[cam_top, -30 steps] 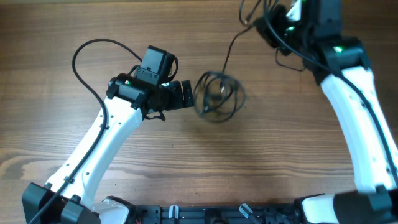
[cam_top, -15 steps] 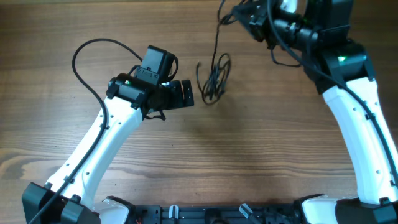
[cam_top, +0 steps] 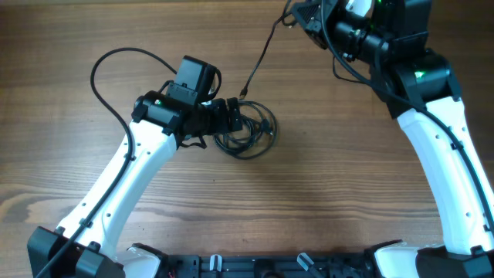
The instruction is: Untangle cables
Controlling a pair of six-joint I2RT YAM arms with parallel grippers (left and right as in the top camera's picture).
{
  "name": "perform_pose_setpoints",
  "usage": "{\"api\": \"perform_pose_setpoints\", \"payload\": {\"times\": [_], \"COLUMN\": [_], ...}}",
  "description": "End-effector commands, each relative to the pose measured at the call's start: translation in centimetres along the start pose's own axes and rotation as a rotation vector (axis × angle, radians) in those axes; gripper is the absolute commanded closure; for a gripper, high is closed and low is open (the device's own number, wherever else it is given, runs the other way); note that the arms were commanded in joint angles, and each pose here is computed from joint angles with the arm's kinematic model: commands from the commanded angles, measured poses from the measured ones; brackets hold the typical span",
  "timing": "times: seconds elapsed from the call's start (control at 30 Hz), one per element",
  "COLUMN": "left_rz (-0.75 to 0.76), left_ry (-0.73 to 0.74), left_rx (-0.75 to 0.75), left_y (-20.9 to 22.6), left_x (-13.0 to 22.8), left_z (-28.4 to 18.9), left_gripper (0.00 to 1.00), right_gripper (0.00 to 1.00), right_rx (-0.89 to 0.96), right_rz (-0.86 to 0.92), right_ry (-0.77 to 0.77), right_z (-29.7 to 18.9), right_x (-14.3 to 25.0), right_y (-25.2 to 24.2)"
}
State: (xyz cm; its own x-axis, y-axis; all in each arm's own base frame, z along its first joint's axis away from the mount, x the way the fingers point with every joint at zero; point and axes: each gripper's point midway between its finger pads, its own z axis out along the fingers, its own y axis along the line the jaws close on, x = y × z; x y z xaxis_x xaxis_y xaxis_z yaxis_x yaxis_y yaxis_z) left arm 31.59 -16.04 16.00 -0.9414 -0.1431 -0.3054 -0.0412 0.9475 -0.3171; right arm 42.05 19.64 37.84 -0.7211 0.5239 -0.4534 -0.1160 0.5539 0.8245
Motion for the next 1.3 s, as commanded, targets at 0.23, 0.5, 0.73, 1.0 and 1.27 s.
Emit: {"api": "perform_pose_setpoints", "payload": {"times": [0.23, 0.5, 0.73, 1.0, 1.27], "left_rz": [0.285, 0.573, 0.606, 0.585, 0.376], "left_ry": [-0.124, -0.254, -0.265, -0.241, -0.180], "left_rx": [0.540, 0.418, 0.368, 0.369, 0.361], "left_y": [-7.5, -6.3, -5.7, -5.6, -5.0], "left_x": [-3.3, -4.9, -5.3, -4.8, -4.4], "left_z": [-6.4, -5.6, -5.0, -4.8, -4.6], "left_gripper": [0.00, 0.01, 0.24, 0.96, 0.96], "right_gripper": [0.96, 0.96, 0.96, 0.96, 0.52], "right_rx": [0.042, -0.101, -0.159, -0.151, 0.414], "right_rz": [0.195, 0.324, 0.392, 0.386, 0.164], "right_ry": [0.072, 0.313, 0.420, 0.403, -0.056], "right_z": [-0.7, -1.4, -2.1, -2.0, -1.9], "right_x": [1.5, 5.1, 6.4, 6.2, 0.9], "right_y": [-0.9, 2.1, 3.6, 3.3, -8.7]}}
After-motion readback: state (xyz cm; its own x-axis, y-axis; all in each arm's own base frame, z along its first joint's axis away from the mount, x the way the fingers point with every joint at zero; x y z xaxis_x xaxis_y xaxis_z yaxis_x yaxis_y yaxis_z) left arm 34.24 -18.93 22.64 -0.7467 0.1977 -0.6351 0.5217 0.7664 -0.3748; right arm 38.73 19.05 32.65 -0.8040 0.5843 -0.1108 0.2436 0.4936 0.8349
